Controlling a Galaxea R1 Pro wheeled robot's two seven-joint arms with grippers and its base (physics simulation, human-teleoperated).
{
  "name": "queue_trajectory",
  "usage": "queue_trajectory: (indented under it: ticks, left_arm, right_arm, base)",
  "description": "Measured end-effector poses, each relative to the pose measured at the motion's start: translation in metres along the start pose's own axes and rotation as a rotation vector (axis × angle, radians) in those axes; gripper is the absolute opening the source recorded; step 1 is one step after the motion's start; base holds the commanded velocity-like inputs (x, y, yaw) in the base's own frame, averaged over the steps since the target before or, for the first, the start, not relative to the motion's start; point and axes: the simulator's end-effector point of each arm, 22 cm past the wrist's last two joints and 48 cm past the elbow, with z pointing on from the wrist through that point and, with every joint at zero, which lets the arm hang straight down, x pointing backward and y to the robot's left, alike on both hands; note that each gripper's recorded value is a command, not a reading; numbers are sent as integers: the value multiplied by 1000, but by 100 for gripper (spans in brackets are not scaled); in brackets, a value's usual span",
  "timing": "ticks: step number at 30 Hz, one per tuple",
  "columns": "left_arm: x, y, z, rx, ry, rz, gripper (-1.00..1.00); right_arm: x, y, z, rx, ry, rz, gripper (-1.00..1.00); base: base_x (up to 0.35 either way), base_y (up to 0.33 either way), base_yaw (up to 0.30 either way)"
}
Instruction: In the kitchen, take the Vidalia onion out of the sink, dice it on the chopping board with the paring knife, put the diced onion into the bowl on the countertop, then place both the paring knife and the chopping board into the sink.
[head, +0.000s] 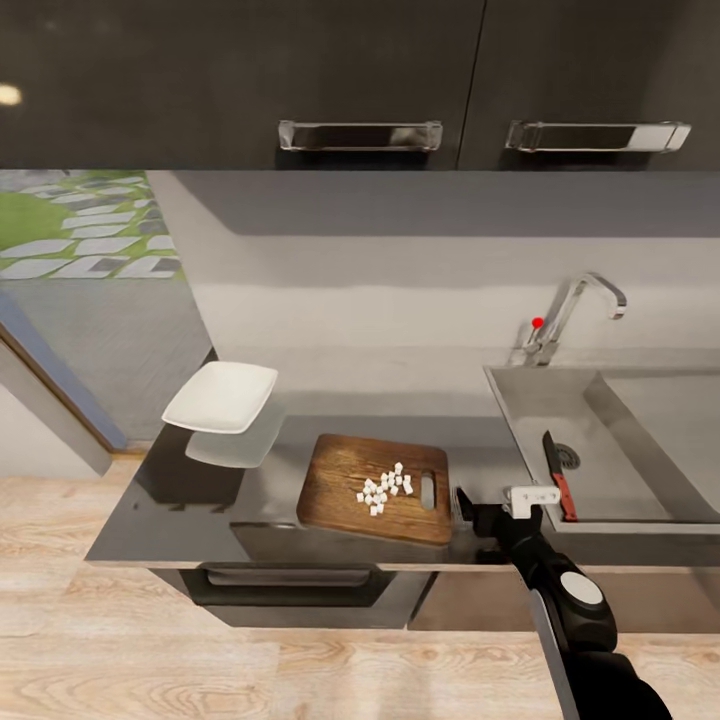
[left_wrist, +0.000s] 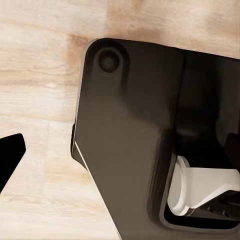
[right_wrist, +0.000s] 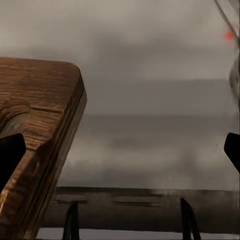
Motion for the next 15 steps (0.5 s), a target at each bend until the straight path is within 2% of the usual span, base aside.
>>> queue_trajectory:
  ticks: [9,15]
  left_arm:
    - [1,0,0,0,2,0,100]
    - [1,0,0,0,2,0,100]
  right_arm:
    - [2,-4,0,9,4,5,100]
    - [2,-4,0,7,4,6,100]
  base:
    - [5,5,0]
    - [55,145,0]
